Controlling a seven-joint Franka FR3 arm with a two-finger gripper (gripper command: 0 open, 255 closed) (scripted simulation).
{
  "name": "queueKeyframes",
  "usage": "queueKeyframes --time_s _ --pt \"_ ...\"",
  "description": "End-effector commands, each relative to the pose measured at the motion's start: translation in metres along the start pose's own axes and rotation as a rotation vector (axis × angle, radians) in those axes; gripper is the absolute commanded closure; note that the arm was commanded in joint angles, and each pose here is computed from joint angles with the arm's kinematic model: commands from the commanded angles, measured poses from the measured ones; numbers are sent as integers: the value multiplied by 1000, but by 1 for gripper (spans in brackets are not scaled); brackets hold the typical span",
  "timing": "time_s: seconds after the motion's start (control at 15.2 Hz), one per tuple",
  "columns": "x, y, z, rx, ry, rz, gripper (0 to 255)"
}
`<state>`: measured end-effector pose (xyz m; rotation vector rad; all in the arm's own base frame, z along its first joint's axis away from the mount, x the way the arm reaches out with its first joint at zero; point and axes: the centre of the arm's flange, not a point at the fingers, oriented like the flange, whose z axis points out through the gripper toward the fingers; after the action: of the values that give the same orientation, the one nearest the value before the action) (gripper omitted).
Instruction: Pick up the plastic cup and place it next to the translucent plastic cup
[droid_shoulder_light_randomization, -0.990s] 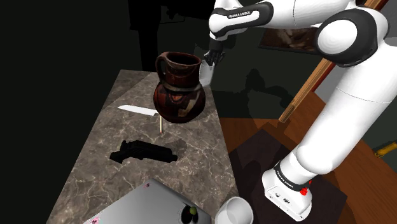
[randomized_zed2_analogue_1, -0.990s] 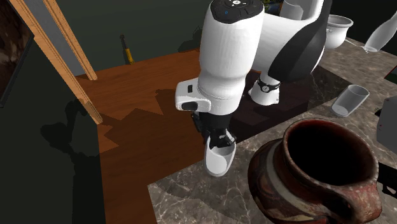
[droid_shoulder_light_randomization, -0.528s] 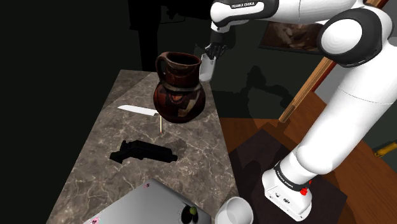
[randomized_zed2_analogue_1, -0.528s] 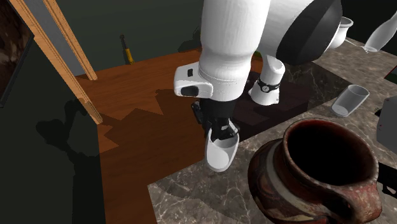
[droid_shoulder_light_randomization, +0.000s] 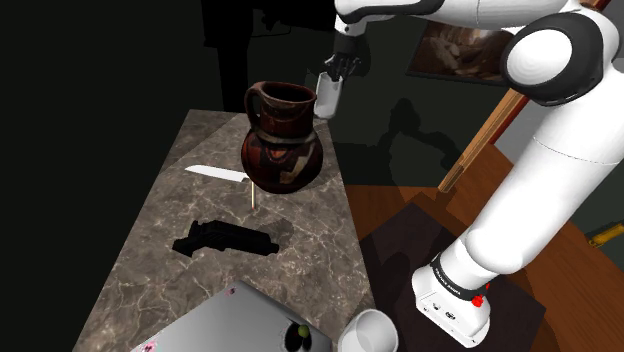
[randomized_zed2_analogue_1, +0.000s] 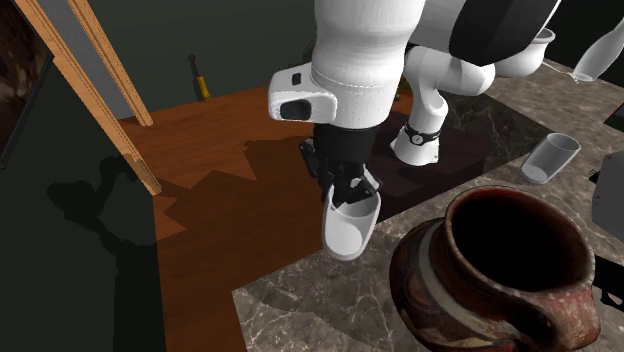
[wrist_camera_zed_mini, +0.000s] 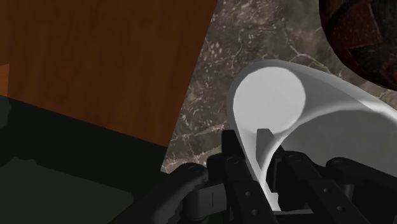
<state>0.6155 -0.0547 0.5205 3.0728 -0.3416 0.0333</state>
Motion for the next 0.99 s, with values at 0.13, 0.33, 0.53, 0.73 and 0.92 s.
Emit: queueKeyframes --time_s 0.13,0.33,0.53,0.73,0.92 --pt "1 1 -22 0 0 0 255" --pt "1 2 -38 0 0 0 255" --pt "2 3 -54 0 0 0 255" --pt "-9 -5 -61 0 0 0 255" --pt "-41 -27 -63 0 0 0 255"
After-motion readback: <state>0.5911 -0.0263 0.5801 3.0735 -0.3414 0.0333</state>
